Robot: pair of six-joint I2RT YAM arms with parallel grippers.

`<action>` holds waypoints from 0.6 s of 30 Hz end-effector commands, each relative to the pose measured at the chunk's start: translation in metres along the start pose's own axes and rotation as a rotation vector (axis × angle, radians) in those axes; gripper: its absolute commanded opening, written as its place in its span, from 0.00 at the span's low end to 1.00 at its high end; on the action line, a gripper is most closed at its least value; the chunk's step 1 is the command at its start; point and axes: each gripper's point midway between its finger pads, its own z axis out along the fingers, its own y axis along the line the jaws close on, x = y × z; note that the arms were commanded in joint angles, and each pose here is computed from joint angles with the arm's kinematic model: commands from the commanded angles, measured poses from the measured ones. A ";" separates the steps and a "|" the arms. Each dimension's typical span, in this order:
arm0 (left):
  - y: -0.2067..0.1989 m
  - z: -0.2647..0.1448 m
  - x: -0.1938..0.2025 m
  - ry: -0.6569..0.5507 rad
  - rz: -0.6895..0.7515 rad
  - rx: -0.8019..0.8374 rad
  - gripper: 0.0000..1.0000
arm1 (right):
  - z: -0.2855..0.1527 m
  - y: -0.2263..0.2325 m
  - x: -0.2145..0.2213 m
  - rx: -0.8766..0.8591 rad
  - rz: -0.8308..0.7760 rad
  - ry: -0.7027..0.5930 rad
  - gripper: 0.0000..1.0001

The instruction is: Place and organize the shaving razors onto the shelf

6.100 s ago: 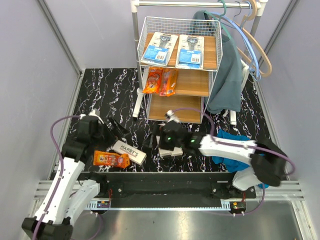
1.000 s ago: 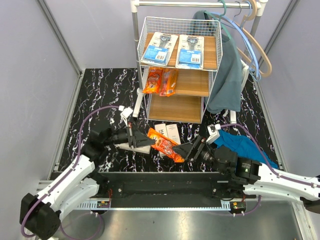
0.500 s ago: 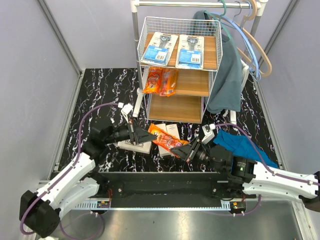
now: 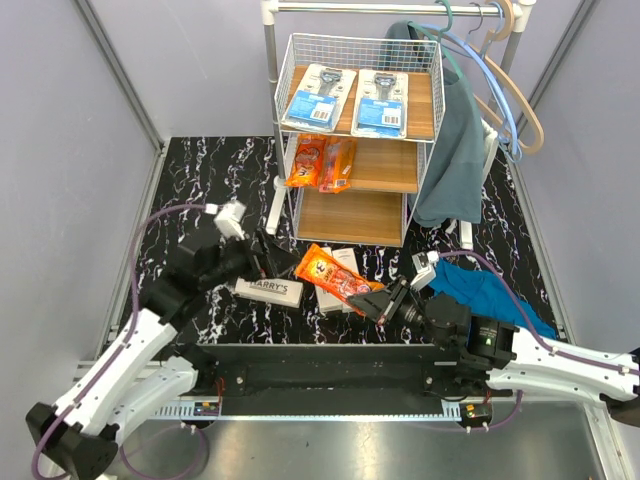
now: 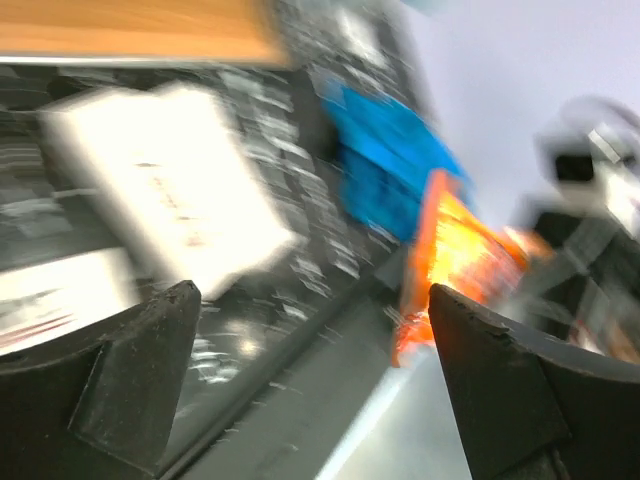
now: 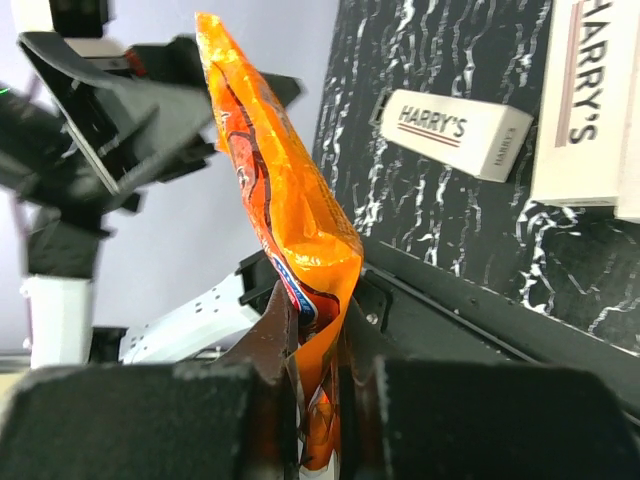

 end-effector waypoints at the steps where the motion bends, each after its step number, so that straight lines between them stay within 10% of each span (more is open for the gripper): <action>1: 0.081 -0.063 -0.034 -0.235 0.000 -0.584 0.99 | 0.002 -0.003 -0.015 0.030 0.022 -0.077 0.00; 18: 0.103 -0.049 0.009 -0.111 -0.029 -0.563 0.99 | 0.059 0.096 -0.076 0.011 -0.183 -0.070 0.00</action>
